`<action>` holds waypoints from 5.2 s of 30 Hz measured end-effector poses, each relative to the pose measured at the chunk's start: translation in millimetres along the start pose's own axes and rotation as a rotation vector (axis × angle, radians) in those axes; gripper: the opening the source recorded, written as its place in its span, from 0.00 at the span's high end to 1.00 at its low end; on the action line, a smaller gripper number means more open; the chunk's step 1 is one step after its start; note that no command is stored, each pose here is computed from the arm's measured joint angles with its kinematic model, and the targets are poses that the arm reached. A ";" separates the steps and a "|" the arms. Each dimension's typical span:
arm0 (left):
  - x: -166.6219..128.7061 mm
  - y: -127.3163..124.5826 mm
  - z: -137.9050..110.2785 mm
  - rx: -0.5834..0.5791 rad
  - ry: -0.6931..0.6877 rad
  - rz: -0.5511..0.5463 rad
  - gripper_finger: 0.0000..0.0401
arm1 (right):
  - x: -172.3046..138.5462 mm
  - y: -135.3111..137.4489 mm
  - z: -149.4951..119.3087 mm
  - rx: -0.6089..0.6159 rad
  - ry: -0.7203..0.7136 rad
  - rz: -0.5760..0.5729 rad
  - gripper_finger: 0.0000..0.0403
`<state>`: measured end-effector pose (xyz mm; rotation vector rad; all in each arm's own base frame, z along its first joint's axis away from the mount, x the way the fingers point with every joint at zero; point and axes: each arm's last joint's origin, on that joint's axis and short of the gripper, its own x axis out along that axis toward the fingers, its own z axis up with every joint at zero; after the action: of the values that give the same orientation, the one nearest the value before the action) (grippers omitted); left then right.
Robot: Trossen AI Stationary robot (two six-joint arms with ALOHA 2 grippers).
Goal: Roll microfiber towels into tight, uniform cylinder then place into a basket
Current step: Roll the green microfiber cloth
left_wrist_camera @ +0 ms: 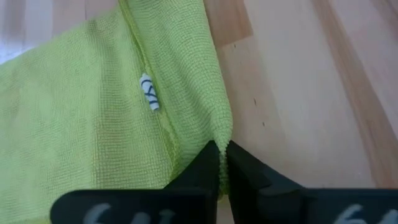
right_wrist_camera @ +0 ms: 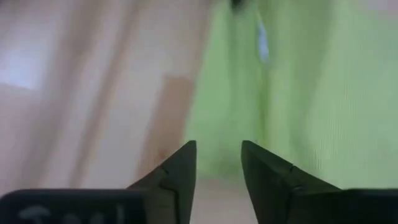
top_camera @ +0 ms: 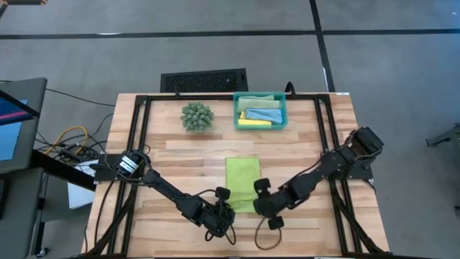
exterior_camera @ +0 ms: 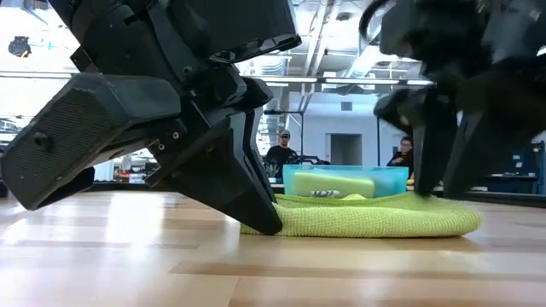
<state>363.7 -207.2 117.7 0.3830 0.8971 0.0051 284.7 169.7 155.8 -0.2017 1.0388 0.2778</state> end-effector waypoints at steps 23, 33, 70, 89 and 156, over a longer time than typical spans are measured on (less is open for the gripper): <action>0.6 -0.2 1.2 -0.013 -0.014 0.001 0.98 | 61.3 11.8 5.2 -0.218 -0.165 -0.165 0.48; -3.1 0.6 10.1 -0.043 -0.034 0.039 0.96 | 60.6 11.9 4.9 -0.231 -0.133 -0.172 0.82; 2.0 -2.4 5.6 0.076 -0.097 -0.060 0.73 | 29.4 8.3 1.7 -0.131 -0.248 0.272 0.96; -31.5 -15.3 41.4 0.211 -0.134 0.164 0.73 | 34.8 -26.4 -12.2 0.084 -0.316 0.390 0.96; -27.4 -11.5 39.3 -0.150 0.026 -0.285 0.98 | 3.8 11.6 -4.7 0.043 -0.208 0.372 0.93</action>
<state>374.6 -235.1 156.9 0.1132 0.9640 -0.1837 279.0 179.8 149.8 0.0618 0.8699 0.6000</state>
